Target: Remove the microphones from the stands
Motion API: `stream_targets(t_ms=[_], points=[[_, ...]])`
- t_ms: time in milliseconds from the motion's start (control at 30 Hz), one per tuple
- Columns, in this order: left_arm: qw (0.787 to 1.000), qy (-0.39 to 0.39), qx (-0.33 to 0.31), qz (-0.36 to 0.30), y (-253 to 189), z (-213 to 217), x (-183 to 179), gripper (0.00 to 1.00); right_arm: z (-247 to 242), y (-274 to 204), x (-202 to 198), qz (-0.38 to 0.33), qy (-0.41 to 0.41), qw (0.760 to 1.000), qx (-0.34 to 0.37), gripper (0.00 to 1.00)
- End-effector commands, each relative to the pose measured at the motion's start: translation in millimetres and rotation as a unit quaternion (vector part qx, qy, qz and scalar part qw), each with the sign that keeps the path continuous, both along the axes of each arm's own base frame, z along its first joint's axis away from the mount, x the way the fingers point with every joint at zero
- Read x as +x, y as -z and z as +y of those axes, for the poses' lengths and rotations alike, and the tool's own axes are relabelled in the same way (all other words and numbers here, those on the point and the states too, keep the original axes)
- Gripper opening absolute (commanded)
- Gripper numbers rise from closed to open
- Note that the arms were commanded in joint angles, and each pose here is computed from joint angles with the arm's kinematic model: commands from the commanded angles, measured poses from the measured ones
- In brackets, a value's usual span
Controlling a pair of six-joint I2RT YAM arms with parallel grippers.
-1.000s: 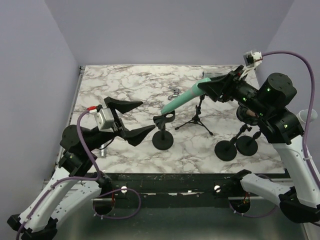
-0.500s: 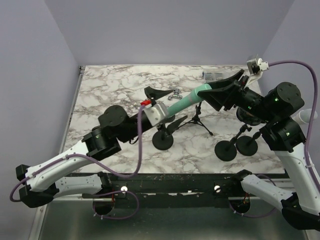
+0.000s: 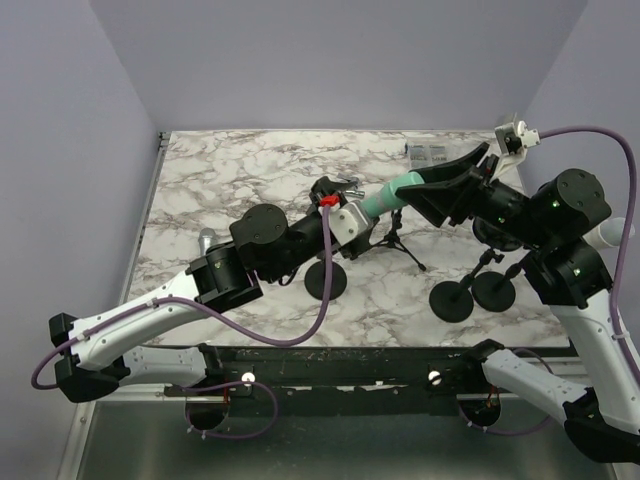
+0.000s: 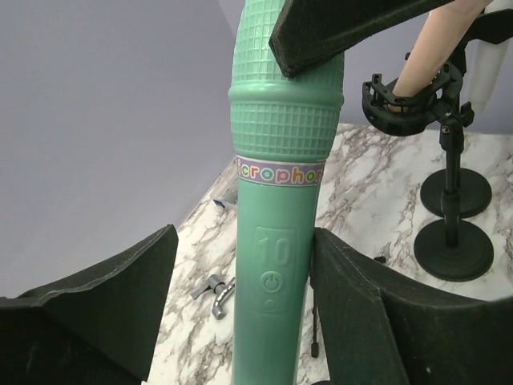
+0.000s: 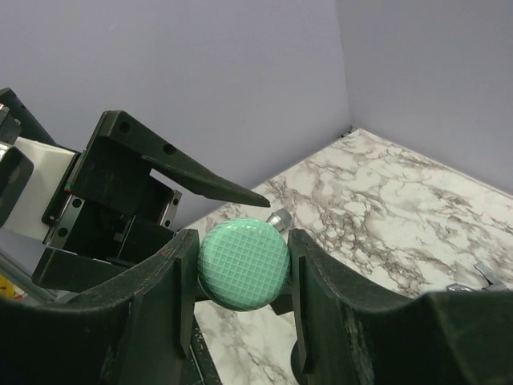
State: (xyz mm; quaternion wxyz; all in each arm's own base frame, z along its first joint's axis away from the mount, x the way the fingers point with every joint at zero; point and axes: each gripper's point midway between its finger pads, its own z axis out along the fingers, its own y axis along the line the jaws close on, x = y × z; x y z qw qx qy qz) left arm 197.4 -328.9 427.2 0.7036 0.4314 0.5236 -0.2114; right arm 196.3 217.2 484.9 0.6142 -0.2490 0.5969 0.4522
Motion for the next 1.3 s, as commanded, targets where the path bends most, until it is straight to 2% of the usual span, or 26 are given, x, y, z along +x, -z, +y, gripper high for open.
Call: stream_targets(t_ms=[0, 167, 233, 267, 300, 333, 367, 400, 467, 533, 733, 867, 967, 1133, 1267], points=[[1.000, -0.020, -0.001, -0.002, -12.2, 2.4, 4.6, 0.64, 1.2, -10.9, -10.1, -0.025, -0.021, 0.999, 0.007, 0.01], [1.000, -0.006, 0.016, 0.005, -7.7, -4.6, 2.8, 0.54, 1.5, -13.6, -12.0, -0.025, -0.024, 0.999, 0.009, 0.01], [1.000, 0.001, 0.024, 0.008, -6.4, -7.0, 1.0, 0.38, 2.4, -12.6, -12.0, -0.024, -0.027, 0.999, 0.008, 0.01], [1.000, 0.003, 0.025, 0.009, -7.5, -6.9, 0.4, 0.22, 2.7, -12.7, -12.2, -0.024, -0.029, 0.999, 0.008, 0.01], [1.000, 0.003, 0.027, 0.009, -8.0, -6.3, 0.2, 0.08, 2.6, -12.7, -11.8, -0.025, -0.028, 0.999, 0.008, 0.05], [1.000, 0.000, 0.025, 0.010, -8.9, -4.6, 0.3, 0.00, 1.9, -12.3, -10.9, -0.023, -0.024, 0.999, 0.009, 0.16], [1.000, -0.002, 0.024, 0.009, -9.5, -2.3, 0.1, 0.00, 1.0, -12.2, -9.0, -0.022, -0.018, 1.000, 0.010, 0.28], [1.000, -0.005, 0.025, 0.010, -8.2, 0.2, 0.3, 0.00, -0.3, -12.2, -8.0, -0.022, -0.012, 1.000, 0.011, 0.44], [1.000, -0.015, 0.025, 0.013, -6.9, 9.6, -0.3, 0.00, -4.4, -12.0, -5.8, -0.025, 0.003, 1.000, 0.014, 0.82], [0.999, -0.034, 0.025, 0.015, -2.5, 23.2, 1.0, 0.00, -10.6, -12.8, -3.4, -0.030, 0.026, 0.999, 0.018, 1.00], [0.991, -0.125, 0.006, 0.052, 19.8, 92.7, 14.8, 0.00, -31.2, -10.2, 10.2, -0.029, 0.102, 0.994, 0.028, 1.00], [0.968, -0.220, -0.031, 0.115, 49.1, 158.4, 33.6, 0.00, -37.2, -4.2, 15.8, -0.021, 0.126, 0.992, 0.025, 1.00], [0.938, -0.301, -0.039, 0.165, 87.1, 206.1, 46.7, 0.00, -38.6, -1.0, 16.9, -0.018, 0.131, 0.991, 0.024, 1.00], [0.885, -0.375, -0.029, 0.274, 169.3, 242.1, 58.1, 0.00, -37.7, 2.1, 18.2, -0.014, 0.131, 0.991, 0.023, 1.00], [0.817, -0.458, -0.035, 0.348, 225.6, 269.9, 69.3, 0.00, -37.4, 4.0, 18.7, -0.010, 0.131, 0.991, 0.023, 1.00]])
